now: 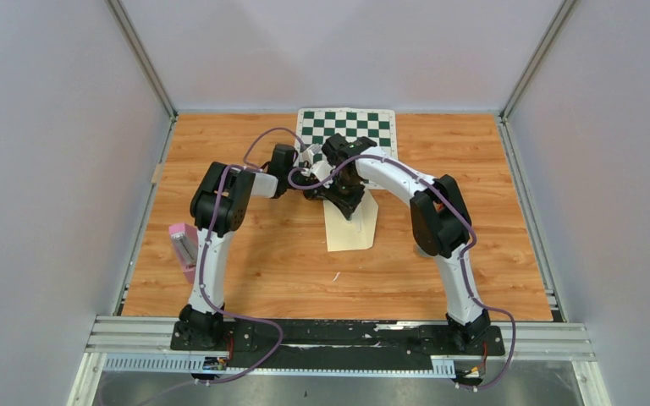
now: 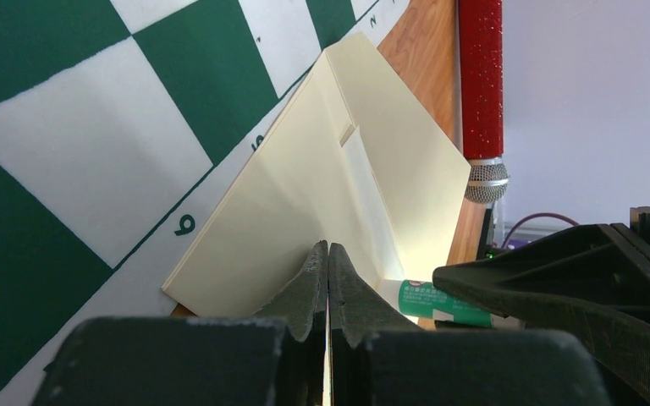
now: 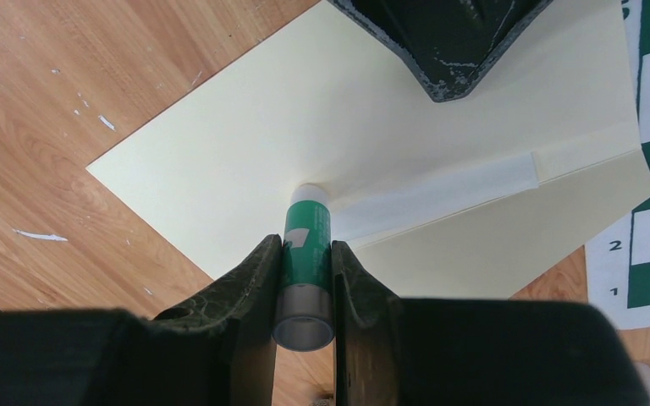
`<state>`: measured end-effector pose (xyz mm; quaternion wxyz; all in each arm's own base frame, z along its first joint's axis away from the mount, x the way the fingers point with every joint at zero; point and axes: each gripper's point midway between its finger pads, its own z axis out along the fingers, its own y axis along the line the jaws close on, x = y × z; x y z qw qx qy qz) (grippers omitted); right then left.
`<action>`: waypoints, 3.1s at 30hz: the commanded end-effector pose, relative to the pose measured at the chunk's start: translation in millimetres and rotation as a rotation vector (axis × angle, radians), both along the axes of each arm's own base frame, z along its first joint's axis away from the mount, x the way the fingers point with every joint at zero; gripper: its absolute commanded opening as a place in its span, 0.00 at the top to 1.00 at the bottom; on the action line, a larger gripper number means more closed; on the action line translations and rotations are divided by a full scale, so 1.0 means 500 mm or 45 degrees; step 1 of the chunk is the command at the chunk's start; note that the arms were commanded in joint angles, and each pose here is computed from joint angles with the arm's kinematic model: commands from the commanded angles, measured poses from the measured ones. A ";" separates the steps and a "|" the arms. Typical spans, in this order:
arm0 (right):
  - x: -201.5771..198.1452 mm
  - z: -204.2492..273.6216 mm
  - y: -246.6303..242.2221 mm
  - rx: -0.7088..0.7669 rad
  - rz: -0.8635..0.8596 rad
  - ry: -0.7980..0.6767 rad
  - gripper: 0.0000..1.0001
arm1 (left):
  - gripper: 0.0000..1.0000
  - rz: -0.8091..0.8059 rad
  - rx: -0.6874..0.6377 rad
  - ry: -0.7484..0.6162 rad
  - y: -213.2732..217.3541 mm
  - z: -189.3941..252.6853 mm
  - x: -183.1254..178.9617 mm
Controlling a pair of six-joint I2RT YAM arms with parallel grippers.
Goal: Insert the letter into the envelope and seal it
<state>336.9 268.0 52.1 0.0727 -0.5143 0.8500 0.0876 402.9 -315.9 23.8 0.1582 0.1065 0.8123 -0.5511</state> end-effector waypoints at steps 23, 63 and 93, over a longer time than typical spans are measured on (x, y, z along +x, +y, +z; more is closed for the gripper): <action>0.253 0.296 -0.016 0.242 -0.247 -0.549 1.00 | 0.92 -0.023 -0.046 -0.156 0.000 0.078 0.046; 0.259 0.898 -0.015 1.669 0.045 -2.420 1.00 | 0.24 0.250 -0.573 -1.233 0.059 0.995 0.128; 0.269 0.859 0.066 1.663 0.219 -2.299 1.00 | 0.85 0.108 -0.659 -1.254 0.014 0.983 0.106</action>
